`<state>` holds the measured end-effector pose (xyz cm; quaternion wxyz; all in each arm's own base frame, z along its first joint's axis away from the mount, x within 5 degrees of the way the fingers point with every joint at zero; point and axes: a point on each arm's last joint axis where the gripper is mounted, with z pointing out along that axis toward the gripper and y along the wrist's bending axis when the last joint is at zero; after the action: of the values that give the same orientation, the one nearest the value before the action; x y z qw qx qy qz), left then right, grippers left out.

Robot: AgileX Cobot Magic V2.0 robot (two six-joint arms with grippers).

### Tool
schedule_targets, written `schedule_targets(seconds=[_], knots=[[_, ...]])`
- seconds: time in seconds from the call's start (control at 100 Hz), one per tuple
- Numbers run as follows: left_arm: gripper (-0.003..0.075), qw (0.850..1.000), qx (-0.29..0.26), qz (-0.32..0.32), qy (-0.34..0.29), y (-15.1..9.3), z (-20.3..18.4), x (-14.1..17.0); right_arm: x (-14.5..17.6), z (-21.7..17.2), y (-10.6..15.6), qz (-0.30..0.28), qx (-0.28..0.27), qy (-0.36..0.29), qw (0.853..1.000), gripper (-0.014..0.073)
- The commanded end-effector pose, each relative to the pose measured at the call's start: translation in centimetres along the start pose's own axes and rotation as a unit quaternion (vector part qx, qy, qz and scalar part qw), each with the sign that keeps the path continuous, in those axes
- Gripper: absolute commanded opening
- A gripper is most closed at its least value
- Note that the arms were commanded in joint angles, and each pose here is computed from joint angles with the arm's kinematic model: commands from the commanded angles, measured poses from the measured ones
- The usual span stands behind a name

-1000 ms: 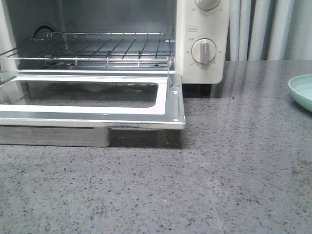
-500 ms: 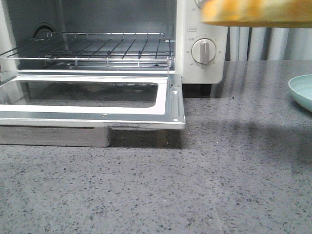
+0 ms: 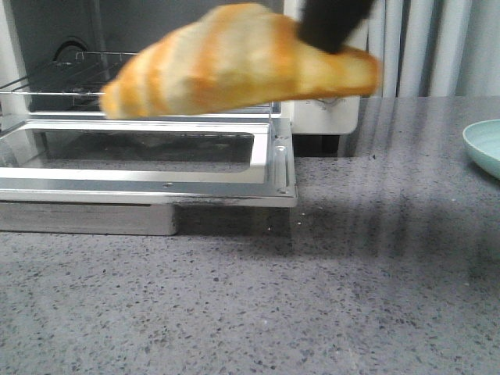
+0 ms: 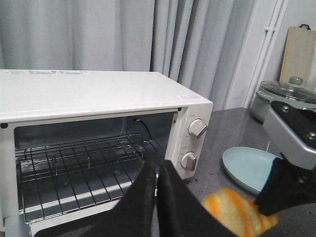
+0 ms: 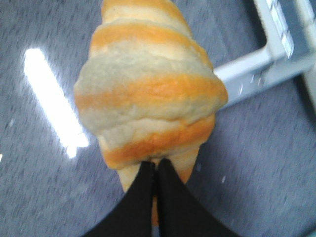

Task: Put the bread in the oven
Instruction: 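Lift the croissant with the right gripper and carry it into the oven, then lower the croissant onto the wire rack and open the right gripper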

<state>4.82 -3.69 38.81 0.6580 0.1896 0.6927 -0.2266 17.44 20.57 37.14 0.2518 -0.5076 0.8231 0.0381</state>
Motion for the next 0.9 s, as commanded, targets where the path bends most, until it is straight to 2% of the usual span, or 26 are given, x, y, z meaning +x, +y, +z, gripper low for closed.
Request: schedule_targets(seconds=[0.0,0.15,0.41,0.64,0.8,0.87,0.89], knots=[[-0.0021,0.999,0.0,-0.009,-0.052,0.0,-0.2,-1.5,-2.1,-1.6,-0.8,-0.017,0.039,-0.076,0.996,-0.0069],[-0.0021,0.999,0.0,-0.009,-0.052,0.0,-0.2,-1.5,-4.0,-1.2,-2.0,-0.041,0.091,-0.103,0.99,-0.0069],[-0.0021,0.999,0.0,-0.009,-0.052,0.0,-0.2,-1.5,-6.5,1.7,-3.3,-0.09,0.16,-0.107,0.977,-0.0069],[-0.0021,0.999,0.0,-0.009,-0.052,0.0,-0.2,-1.5,-8.2,3.6,-4.7,-0.081,0.188,-0.129,0.97,-0.0069],[-0.0021,0.999,0.0,-0.009,-0.052,0.0,-0.2,-1.5,-8.9,4.4,-5.9,-0.077,0.204,-0.119,0.969,-0.0065],[-0.0021,0.999,0.0,-0.009,-0.052,0.0,-0.2,-1.5,-8.9,4.6,-6.3,-0.069,0.206,-0.105,0.97,-0.0003],[-0.0021,0.999,0.0,-0.009,-0.052,0.0,-0.2,-1.5,-8.9,4.7,-6.3,-0.065,0.205,-0.099,0.972,0.0046]])
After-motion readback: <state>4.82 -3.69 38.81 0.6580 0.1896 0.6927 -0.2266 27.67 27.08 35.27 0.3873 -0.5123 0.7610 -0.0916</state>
